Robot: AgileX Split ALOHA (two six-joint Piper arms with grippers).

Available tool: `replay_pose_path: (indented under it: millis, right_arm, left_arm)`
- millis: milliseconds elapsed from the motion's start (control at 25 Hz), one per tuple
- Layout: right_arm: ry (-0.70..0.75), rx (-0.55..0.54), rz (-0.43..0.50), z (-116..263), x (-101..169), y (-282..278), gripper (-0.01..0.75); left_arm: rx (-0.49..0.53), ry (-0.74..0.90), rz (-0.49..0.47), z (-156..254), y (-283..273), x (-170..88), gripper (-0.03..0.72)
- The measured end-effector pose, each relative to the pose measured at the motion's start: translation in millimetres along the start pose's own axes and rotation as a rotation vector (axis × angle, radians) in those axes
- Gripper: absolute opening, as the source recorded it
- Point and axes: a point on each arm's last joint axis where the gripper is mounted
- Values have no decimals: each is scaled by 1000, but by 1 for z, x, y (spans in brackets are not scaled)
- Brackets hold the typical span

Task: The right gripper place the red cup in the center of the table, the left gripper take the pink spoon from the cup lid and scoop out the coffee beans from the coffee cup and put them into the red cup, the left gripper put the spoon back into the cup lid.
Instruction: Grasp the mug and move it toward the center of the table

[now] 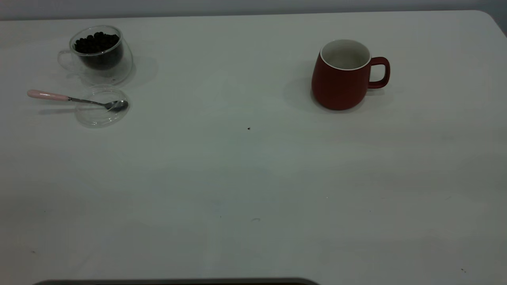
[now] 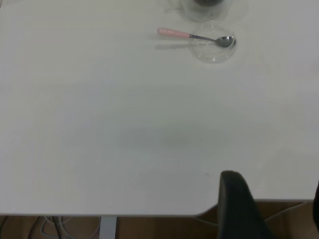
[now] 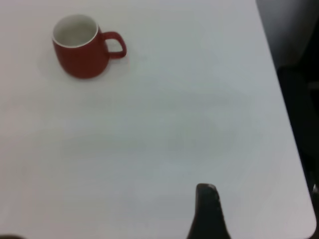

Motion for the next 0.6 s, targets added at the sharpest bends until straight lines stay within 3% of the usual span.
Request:
replay_pose_path:
  millis: [120, 360, 600]
  right_arm:
    - [-30, 93, -1, -28, 1, 13, 593]
    - [-231, 251, -20, -94, 0, 84, 593]
    - [-439, 375, -77, -120, -4, 183, 592]
  left_arm:
    - [0, 0, 0, 0, 0, 0, 426]
    - [0, 1, 0, 0, 0, 0, 426]
    - [0, 2, 0, 0, 0, 0, 426]
Point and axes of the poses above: a point on each arm's last joint axis where the gripper is mounted, y pointing out along that axis toward the gripper, x along the wrist's bending axis when the last joint is at zero, z = x × y, and after that the axes turned 2 degrees about y, right-handed
